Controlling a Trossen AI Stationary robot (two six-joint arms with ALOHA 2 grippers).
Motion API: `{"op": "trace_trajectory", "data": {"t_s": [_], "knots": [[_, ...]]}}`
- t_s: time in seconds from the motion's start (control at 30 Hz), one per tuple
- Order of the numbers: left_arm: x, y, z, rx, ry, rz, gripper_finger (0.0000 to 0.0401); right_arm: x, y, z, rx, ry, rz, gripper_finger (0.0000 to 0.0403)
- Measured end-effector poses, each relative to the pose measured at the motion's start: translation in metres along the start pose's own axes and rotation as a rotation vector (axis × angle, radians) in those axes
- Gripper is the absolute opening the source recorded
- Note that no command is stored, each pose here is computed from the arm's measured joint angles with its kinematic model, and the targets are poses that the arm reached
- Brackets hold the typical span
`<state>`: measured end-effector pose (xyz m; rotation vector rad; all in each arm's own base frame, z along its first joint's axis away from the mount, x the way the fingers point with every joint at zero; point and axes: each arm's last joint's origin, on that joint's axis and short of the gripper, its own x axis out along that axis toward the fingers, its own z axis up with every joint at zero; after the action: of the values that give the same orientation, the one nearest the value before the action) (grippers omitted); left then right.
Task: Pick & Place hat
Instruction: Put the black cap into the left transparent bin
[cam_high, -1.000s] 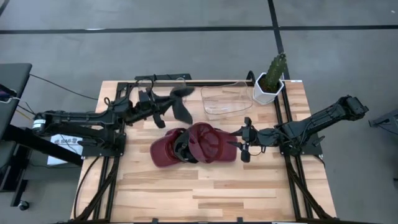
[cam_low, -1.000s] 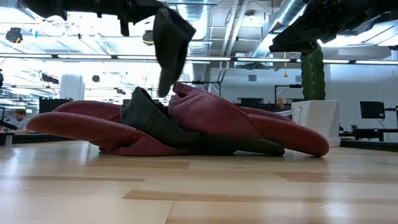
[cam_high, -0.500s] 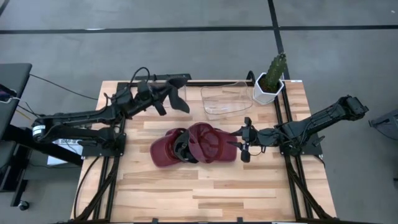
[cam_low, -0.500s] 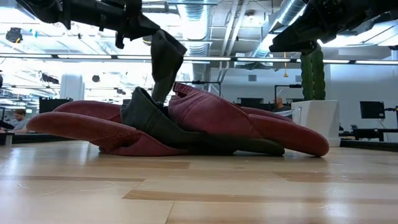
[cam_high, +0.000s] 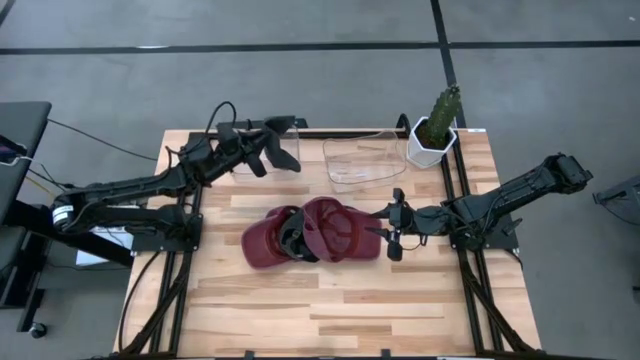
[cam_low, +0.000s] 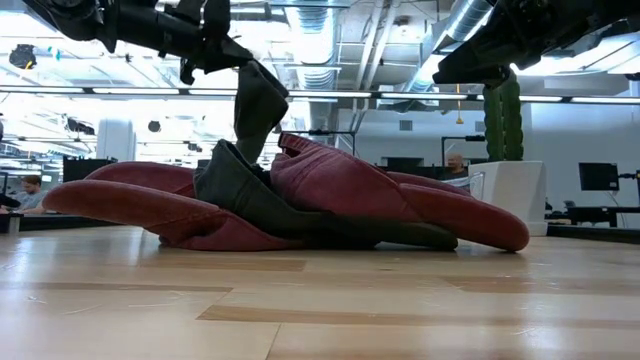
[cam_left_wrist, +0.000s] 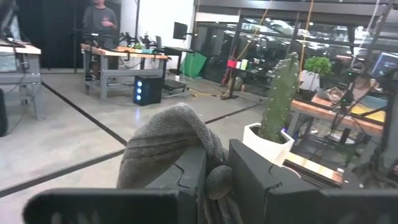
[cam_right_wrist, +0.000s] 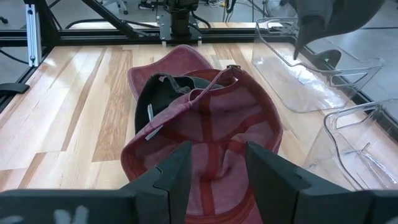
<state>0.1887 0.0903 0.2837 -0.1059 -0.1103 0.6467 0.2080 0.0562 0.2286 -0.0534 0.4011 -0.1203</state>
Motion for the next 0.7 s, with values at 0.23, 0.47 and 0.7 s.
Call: {"op": "trace_trajectory", "data": {"t_s": [0.23,0.47,0.7], "knots": [[0.007,0.012,-0.005,0.016,0.025,0.063,0.0057,0.000,0.000,0.000,0.000,0.000,0.000,0.0140],[0.022,0.016,-0.026,0.029,0.117,0.091,0.0058,0.000,0.000,0.000,0.000,0.000,0.000,0.0140],[0.033,0.015,-0.042,-0.022,0.171,0.071,0.0059,0.000,0.000,0.000,0.000,0.000,0.000,0.0140]]}}
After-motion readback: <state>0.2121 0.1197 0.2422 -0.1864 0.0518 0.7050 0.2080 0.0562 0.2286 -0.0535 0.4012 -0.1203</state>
